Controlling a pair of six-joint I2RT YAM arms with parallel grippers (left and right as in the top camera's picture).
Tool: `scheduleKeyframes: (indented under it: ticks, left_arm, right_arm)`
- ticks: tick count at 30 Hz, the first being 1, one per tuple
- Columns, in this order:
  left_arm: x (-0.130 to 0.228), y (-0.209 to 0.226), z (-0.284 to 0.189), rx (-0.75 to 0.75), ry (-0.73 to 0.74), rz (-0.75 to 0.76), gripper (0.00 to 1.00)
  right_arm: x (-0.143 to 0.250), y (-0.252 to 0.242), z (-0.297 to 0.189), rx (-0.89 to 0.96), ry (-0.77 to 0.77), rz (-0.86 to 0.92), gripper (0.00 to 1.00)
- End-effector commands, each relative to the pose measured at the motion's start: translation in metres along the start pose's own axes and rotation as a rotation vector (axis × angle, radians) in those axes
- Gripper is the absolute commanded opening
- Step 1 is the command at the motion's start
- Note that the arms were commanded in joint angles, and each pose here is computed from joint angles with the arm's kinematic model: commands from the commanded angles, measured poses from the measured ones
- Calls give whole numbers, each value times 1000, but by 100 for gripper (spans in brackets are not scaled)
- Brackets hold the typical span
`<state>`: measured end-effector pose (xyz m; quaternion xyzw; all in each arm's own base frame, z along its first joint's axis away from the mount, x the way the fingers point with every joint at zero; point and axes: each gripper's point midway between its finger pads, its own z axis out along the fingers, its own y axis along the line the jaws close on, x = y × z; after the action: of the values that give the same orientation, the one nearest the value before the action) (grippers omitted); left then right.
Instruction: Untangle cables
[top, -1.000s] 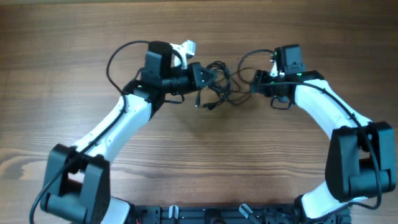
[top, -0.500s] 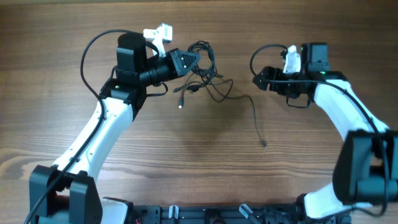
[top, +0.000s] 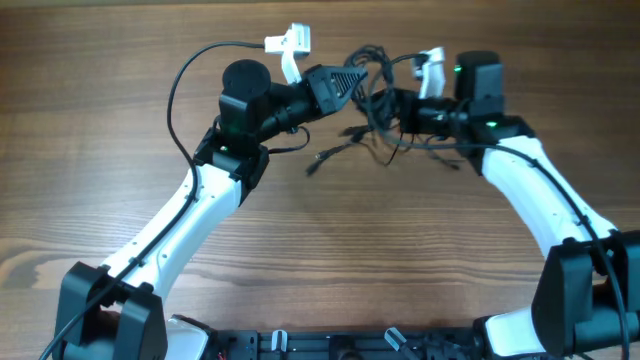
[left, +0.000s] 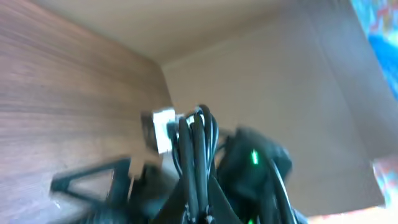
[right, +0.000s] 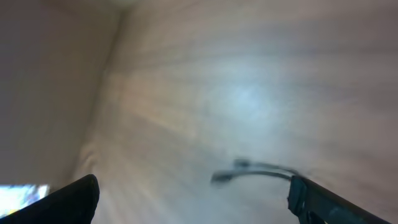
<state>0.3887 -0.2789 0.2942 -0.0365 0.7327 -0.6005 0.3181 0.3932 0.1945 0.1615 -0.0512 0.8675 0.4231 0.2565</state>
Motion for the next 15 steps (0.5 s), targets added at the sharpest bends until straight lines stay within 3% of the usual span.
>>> scheduleKeyframes:
  ticks: [1, 6, 8, 10, 15]
  left_arm:
    - [-40, 7, -7, -67, -223, -139, 4]
    - [-78, 28, -24, -134, -490, -336, 4]
    - [-79, 34, -26, -155, -503, -343, 4]
    - [-71, 40, -23, -212, -448, -217, 4]
    - [-54, 68, -26, -337, -394, -233, 4]
  right_arm:
    - [31, 12, 15, -17, 109, 166, 99]
    - [39, 12, 16, 1, 134, 215, 99]
    - [32, -12, 13, 115, 87, 227, 100]
    - [16, -38, -4, 158, 29, 227, 100]
    - [-15, -17, -50, -161, -34, -62, 100]
